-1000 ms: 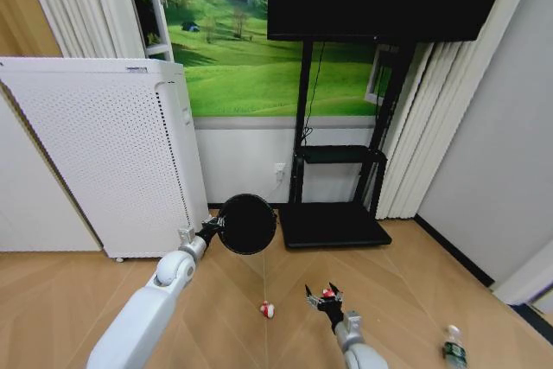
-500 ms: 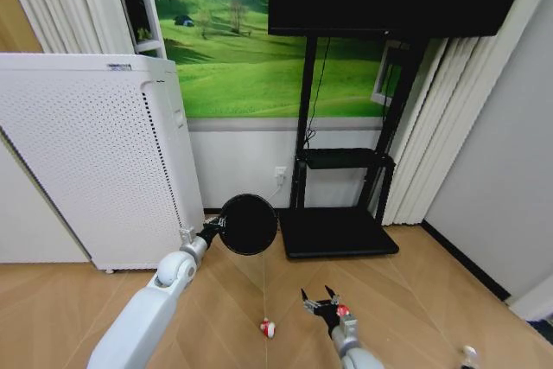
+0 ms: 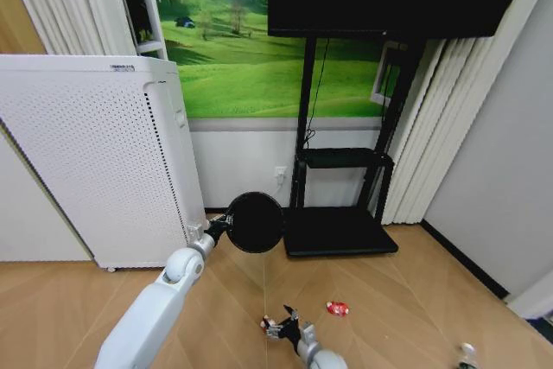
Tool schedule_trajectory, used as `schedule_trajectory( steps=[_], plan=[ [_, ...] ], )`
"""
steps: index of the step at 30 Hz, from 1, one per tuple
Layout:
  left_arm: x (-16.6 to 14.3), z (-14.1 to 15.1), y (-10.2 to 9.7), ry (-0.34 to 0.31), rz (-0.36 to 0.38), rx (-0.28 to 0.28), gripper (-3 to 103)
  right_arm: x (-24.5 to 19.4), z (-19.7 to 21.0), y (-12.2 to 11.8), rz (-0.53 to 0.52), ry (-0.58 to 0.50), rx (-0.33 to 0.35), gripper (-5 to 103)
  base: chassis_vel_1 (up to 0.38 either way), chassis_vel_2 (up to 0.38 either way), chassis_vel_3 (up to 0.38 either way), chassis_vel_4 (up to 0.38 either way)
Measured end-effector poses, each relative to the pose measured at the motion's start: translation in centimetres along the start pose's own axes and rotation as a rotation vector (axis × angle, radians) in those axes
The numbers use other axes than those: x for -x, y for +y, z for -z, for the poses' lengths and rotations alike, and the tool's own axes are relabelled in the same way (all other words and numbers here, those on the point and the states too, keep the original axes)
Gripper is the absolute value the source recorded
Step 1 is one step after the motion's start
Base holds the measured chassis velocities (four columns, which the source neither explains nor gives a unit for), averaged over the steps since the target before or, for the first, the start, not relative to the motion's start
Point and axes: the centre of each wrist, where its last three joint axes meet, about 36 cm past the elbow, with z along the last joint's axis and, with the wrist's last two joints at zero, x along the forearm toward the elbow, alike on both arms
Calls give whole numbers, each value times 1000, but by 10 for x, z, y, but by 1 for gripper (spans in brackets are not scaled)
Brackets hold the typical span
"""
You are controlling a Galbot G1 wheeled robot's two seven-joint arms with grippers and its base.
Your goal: Pick up the trash bin and place the garbage on the floor into it.
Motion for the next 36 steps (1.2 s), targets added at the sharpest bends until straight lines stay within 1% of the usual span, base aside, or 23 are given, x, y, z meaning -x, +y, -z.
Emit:
schedule_trajectory(
  steps=[1, 3, 4, 5, 6, 7, 8, 10, 14, 16, 17, 19, 20, 22, 23, 25, 27, 32, 36],
  plan=[
    [0, 0, 0, 0, 0, 0, 3, 0, 0, 0, 0, 0, 0, 100, 0, 0, 0, 0],
    [-1, 0, -5, -2, -10, -3, 3, 6, 11, -18, 69, 19, -80, 100, 0, 0, 0, 0],
    [-1, 0, -5, -2, -10, -3, 3, 6, 11, -18, 69, 19, -80, 100, 0, 0, 0, 0],
    [-1, -1, -6, -1, -13, -6, 3, 8, 15, -25, 105, 29, -118, 100, 0, 0, 0, 0],
    [-3, -5, -8, 5, -16, -9, 3, 14, 18, -38, 175, 42, -192, 100, 0, 0, 0, 0],
    [-4, -7, -10, 7, -20, -11, 3, 18, 19, -48, 218, 56, -253, 100, 0, 0, 0, 0],
    [-4, -7, -10, 7, -20, -11, 3, 18, 19, -48, 218, 56, -253, 100, 0, 0, 0, 0],
    [-3, -8, -11, 8, -29, -17, 3, 25, 15, -59, 263, 91, -322, 100, 0, 0, 0, 0],
    [-3, -10, -12, 11, -35, -19, 3, 32, 13, -57, 281, 118, -343, 100, 0, 0, 0, 0],
    [-4, -11, -11, 11, -37, -20, 3, 40, 14, -56, 294, 139, -386, 100, 0, 0, 0, 0],
    [-4, -11, -11, 11, -37, -20, 3, 40, 14, -56, 294, 139, -386, 100, 0, 0, 0, 0],
    [-5, -9, -13, 6, -40, -22, 3, 49, 19, -54, 304, 158, -454, 100, 0, 0, 0, 0],
    [-5, -9, -13, 6, -40, -22, 3, 49, 19, -54, 304, 158, -454, 100, 0, 0, 0, 0],
    [-7, -8, -14, 3, -44, -23, 3, 54, 27, -54, 304, 175, -506, 100, 0, 0, 0, 0],
    [-7, -8, -14, 3, -44, -23, 3, 54, 27, -54, 304, 175, -506, 100, 0, 0, 0, 0],
    [-8, -9, -15, 1, -46, -24, 3, 58, 29, -55, 296, 197, -538, 100, 0, 0, 0, 0],
    [-8, -8, -15, 0, -46, -25, 3, 58, 28, -56, 293, 201, -539, 100, 0, 0, 0, 0],
    [-11, -7, -15, -8, -42, -31, 3, 57, 14, -58, 260, 248, -520, 100, 0, 0, 0, 0],
    [-11, -7, -16, -9, -40, -35, 3, 56, 10, -60, 232, 258, -497, 100, 0, 0, 0, 0]
  ],
)
